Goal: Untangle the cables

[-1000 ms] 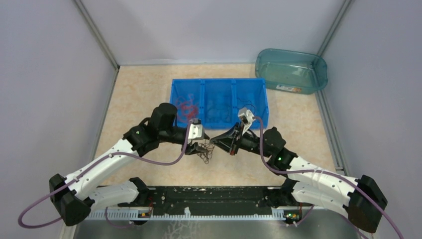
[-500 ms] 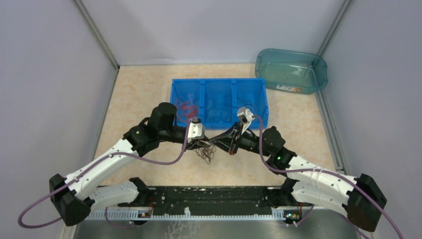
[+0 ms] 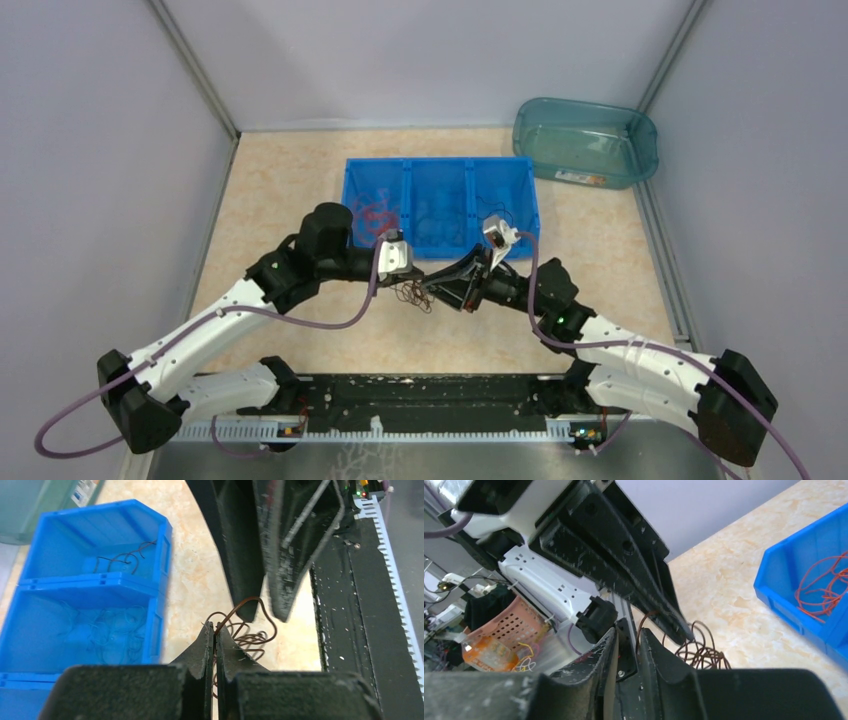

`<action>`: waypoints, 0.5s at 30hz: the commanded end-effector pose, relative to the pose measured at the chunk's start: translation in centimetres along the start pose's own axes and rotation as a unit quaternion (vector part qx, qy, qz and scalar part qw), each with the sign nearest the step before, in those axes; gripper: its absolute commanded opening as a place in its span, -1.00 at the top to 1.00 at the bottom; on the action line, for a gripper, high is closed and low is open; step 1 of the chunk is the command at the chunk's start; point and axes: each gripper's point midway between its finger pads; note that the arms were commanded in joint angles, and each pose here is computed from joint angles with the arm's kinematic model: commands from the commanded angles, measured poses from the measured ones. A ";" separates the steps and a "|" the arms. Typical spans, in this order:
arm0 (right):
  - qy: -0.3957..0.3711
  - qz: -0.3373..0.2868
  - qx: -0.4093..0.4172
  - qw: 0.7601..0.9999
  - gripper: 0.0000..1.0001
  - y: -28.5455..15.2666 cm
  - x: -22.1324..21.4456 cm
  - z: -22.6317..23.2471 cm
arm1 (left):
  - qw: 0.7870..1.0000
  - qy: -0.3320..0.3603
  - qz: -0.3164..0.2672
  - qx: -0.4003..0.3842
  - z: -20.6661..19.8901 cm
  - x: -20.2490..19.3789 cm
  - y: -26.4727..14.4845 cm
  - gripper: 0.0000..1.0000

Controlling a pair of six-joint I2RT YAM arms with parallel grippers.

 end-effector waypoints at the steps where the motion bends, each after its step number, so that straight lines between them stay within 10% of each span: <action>1: -0.003 -0.059 0.062 0.996 0.47 -0.2 3.0 2.8 | 0.998 0.035 -0.052 0.022 0.9 4.5 -0.8 0.99; 15: 0.008 -0.119 0.111 0.987 0.26 0.2 5.7 4.5 | 0.994 0.007 -0.104 -0.019 -0.7 8.4 -1.2 0.99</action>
Point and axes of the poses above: each gripper's point midway between its finger pads, its own y axis out along the fingers, its own z axis along the line the jaws close on, x = y × z, and after that the axes turned 14 degrees about -y, right-handed
